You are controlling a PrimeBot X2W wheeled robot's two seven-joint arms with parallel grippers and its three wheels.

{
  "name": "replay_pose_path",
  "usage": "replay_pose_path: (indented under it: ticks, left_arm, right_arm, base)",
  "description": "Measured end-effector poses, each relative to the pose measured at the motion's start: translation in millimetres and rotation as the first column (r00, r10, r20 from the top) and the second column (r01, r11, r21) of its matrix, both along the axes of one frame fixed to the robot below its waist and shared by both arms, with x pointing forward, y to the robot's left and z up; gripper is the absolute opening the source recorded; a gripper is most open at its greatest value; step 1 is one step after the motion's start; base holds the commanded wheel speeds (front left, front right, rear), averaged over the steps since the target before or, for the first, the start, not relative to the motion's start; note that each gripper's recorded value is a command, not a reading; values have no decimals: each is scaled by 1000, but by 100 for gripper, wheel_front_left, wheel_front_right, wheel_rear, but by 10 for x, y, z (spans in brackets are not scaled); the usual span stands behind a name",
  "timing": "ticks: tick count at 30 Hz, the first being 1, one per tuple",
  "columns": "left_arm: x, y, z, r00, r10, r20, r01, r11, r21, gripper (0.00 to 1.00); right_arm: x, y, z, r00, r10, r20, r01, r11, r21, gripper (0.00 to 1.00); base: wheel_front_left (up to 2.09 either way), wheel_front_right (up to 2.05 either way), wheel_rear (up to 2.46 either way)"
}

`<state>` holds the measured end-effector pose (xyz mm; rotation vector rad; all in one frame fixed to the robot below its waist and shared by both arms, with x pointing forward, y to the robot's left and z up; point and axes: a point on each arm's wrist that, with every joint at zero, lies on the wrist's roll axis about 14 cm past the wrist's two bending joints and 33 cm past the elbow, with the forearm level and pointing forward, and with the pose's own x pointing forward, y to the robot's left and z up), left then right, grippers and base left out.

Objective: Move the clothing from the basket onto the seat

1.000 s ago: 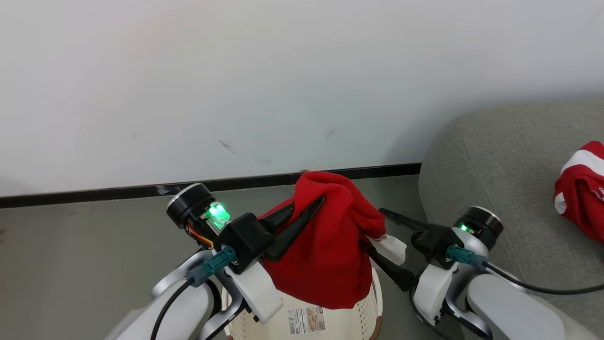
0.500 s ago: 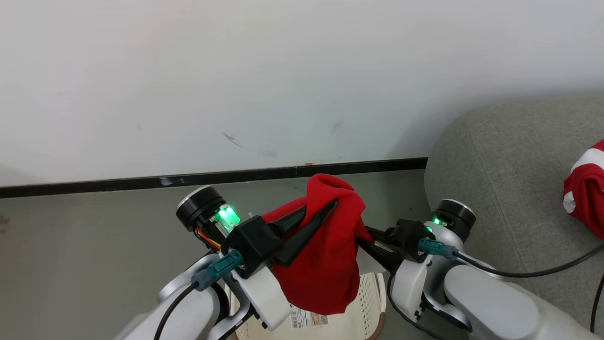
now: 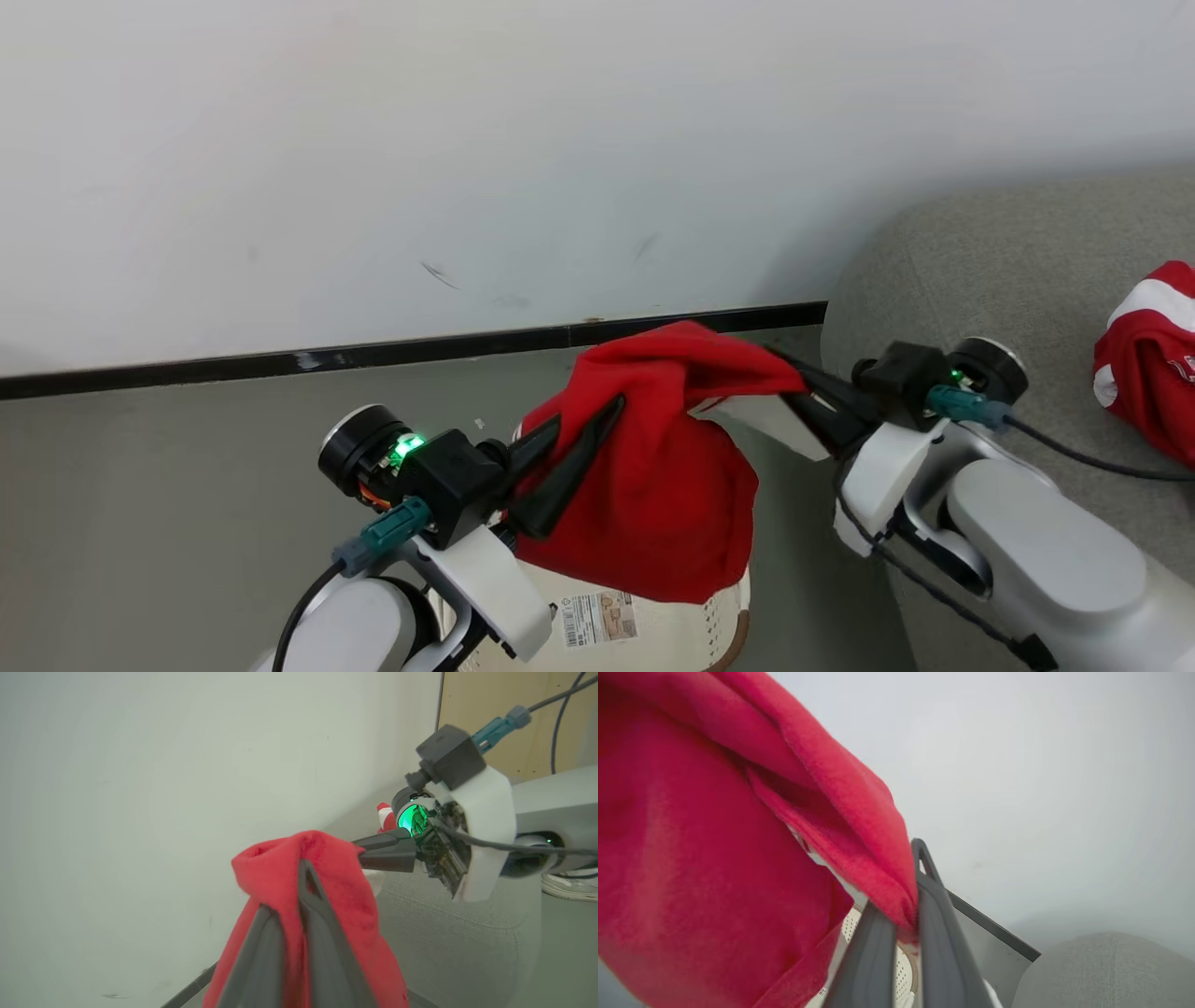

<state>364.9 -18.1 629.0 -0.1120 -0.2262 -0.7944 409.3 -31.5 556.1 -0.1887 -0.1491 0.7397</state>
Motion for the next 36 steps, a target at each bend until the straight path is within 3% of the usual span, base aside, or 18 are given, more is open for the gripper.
replay_pose_path:
  ticks: [9,15,26,36]
  left_arm:
    - [-17,-83,-130,999,-12,-40,11,999,-39,100]
    - [-73,-183,-210,998,-40,-58,37,998,-49,100]
    - [-245,-476,-235,990,-128,-65,123,989,-83,100]
    - [-384,-713,-326,975,-205,-83,199,977,-76,100]
  right_arm:
    - [188,-603,412,982,-164,95,159,986,60,0]
    - [202,-1141,710,939,-300,171,286,953,101,0]
    - [-117,-2171,930,802,-554,223,525,832,179,0]
    - [-516,-2587,939,714,-655,248,625,756,196,0]
  base:
    - [0,0,0]
    - [0,0,0]
    - [0,0,0]
    - [0,0,0]
